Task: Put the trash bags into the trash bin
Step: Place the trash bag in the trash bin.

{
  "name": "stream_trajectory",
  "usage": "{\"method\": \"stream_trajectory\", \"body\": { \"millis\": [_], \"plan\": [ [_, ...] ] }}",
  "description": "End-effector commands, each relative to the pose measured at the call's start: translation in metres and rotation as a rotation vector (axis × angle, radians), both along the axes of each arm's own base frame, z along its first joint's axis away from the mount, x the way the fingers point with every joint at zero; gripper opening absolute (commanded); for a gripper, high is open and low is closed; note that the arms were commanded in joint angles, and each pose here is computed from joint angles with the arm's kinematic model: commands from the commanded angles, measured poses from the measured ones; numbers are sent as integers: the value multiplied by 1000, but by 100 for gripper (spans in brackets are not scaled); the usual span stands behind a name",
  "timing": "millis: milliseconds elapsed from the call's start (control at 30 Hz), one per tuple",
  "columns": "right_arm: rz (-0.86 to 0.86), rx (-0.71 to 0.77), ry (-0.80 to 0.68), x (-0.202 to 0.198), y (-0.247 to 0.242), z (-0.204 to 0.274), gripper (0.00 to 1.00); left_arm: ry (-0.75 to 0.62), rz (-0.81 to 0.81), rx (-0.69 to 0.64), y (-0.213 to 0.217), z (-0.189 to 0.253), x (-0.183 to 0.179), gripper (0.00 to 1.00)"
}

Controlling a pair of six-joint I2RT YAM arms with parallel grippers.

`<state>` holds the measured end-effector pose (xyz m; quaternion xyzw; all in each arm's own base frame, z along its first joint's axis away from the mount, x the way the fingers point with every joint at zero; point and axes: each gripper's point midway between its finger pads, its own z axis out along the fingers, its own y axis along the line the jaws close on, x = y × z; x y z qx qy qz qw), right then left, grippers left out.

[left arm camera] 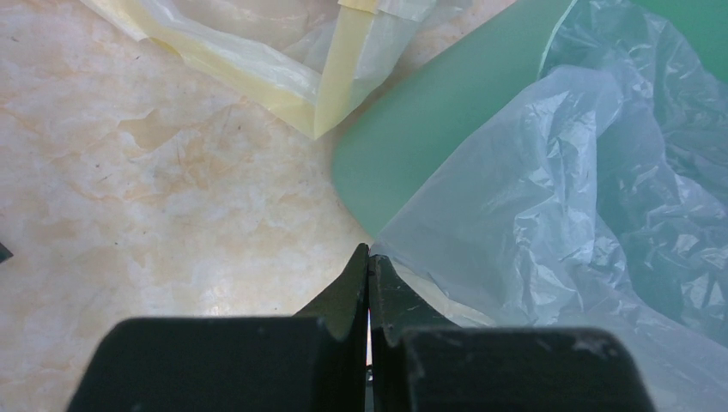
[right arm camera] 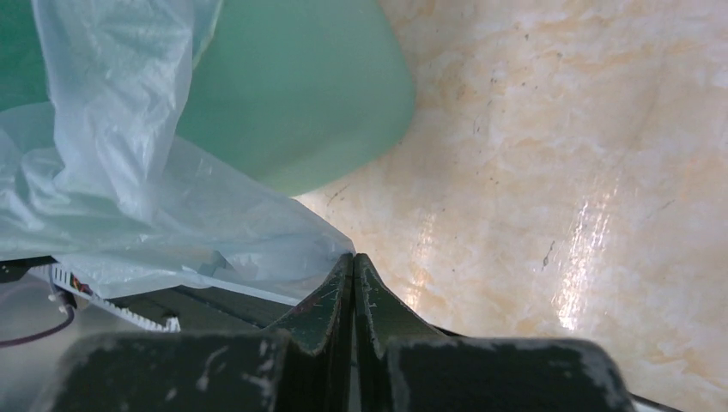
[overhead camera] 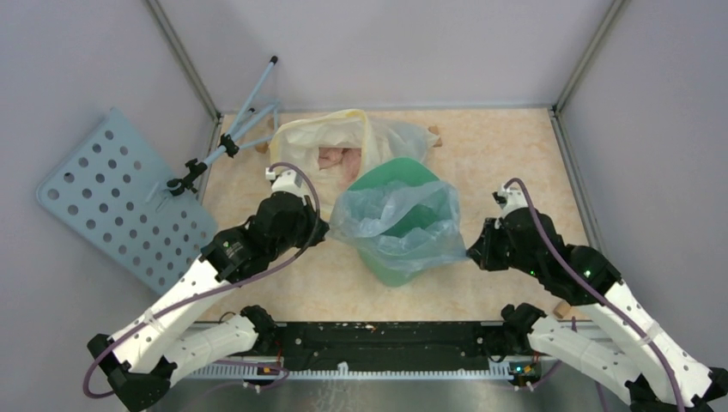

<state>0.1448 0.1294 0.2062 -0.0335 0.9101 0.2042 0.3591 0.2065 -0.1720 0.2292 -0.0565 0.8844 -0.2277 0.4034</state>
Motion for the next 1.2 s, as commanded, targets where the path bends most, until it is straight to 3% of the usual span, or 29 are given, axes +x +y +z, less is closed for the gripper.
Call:
{"method": "stream_trajectory", "body": {
  "millis": [0, 67, 167, 233, 433, 567, 700, 833, 1033, 1167],
  "plan": [
    [-81, -18, -118, 14, -16, 21, 0, -47, 75, 49, 15, -4, 14, 0],
    [-85, -16, -135, 14, -18, 26, 5, -56, 83, 40, 15, -4, 16, 8],
    [-58, 15, -176, 14, -16, 36, 33, -68, 80, 18, 14, 0, 15, 31],
    [-37, 44, -207, 12, -13, 45, 44, -85, 82, 11, 16, 7, 14, 44],
    [111, 127, -305, 2, 3, 71, 56, -186, 86, 8, 33, 39, 8, 64],
    [188, 136, -368, 2, 13, 83, 59, -325, -42, 18, 32, 67, -2, 72],
    [232, 142, -407, 7, 23, 94, 60, -444, -51, 96, 52, 92, -6, 87],
    [217, 134, -437, 21, 29, 105, 62, -539, -109, 108, 54, 119, -13, 94],
    [174, 64, -471, 45, 31, 116, 76, -684, -501, 43, -9, 138, -32, 86],
    [179, 37, -481, 53, 34, 125, 78, -709, -605, 70, -30, 138, -26, 90]
  ]
}}
